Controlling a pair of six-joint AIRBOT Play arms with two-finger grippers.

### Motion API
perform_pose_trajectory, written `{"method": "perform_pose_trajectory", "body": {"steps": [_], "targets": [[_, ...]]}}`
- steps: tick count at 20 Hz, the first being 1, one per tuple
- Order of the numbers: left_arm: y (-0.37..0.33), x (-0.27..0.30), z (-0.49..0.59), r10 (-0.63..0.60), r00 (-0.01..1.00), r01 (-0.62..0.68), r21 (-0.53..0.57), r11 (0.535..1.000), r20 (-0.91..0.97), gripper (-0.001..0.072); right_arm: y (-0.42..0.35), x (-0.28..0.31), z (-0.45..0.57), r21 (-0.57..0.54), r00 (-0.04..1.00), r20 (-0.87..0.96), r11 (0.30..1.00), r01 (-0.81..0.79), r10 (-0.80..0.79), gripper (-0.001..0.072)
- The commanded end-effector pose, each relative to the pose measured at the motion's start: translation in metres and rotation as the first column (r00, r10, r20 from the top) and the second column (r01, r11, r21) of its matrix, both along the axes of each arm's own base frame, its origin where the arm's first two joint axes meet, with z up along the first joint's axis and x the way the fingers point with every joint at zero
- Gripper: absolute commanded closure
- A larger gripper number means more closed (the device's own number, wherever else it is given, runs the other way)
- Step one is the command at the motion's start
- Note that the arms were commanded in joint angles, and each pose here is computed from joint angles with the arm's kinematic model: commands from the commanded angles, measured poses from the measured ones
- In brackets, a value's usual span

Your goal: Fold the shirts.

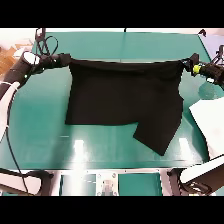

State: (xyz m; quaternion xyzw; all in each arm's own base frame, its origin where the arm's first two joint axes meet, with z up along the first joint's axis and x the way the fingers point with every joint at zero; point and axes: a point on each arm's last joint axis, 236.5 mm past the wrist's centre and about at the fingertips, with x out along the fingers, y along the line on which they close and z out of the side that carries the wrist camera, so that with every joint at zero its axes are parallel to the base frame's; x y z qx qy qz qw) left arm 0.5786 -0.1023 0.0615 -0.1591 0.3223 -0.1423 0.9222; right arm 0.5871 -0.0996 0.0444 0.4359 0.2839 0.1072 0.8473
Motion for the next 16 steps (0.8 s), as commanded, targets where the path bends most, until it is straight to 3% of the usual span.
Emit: {"method": "perform_pose_trajectory", "body": {"steps": [1, 5, 16], "targets": [[0.000, -0.025, -0.036, -0.077, 0.987, 0.091, 0.093, 0.992, -0.141, 0.0679, -0.012, -0.033, -0.028, -0.067, 0.986, -0.153, 0.995, -0.076, 0.065, 0.0699], [0.007, -0.057, -0.070, -0.119, 0.945, 0.174, 0.159, 0.972, -0.306, 0.0679, -0.031, -0.081, -0.063, -0.214, 0.930, -0.360, 0.964, -0.159, 0.073, 0.0699], [0.002, -0.079, -0.120, -0.137, 0.876, 0.209, 0.109, 0.972, -0.463, 0.0679, -0.010, -0.128, -0.127, -0.141, 0.858, -0.504, 0.970, -0.199, 0.103, 0.0698]]}}
